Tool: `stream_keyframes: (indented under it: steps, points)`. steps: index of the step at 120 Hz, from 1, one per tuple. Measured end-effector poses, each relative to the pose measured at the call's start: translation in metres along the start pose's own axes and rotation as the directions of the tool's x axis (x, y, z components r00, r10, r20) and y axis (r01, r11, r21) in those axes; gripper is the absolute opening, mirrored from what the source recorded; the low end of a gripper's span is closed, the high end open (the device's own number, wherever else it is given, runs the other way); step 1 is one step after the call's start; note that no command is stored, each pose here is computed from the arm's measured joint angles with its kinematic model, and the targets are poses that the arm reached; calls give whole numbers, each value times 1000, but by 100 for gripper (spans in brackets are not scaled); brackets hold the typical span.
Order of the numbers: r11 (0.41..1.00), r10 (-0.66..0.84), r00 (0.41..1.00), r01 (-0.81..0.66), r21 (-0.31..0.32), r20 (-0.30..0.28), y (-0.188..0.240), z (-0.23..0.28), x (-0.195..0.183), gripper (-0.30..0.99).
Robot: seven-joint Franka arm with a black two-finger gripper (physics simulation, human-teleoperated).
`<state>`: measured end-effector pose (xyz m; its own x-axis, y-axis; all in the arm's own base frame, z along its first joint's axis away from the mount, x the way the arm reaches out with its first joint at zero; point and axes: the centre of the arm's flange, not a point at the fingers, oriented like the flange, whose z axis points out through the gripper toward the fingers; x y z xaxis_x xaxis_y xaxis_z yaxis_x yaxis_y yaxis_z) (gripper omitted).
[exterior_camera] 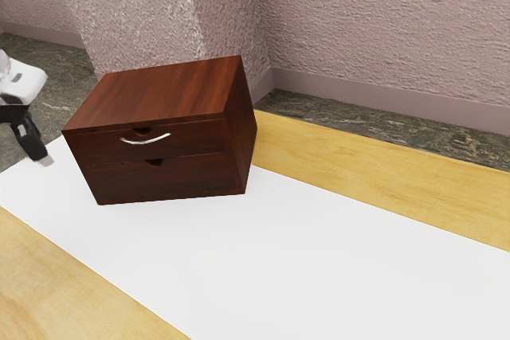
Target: Pull the drawer handle with one arm to open the drawer
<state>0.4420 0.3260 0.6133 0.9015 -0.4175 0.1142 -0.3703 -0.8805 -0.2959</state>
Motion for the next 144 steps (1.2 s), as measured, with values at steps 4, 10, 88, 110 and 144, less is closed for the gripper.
stream_keyframes:
  steps: [4,10,88,110,144]
  points:
    - [999,41,999,-40,26,-22,3,3,9,65]
    - [993,99,994,-96,67,-54,7,3,24,63]
    - [871,473,865,-431,237,-165,51,-11,76,50]
    - [848,516,840,-473,241,-167,55,-12,83,49]
    - [820,572,793,-540,192,-212,98,-2,83,46]
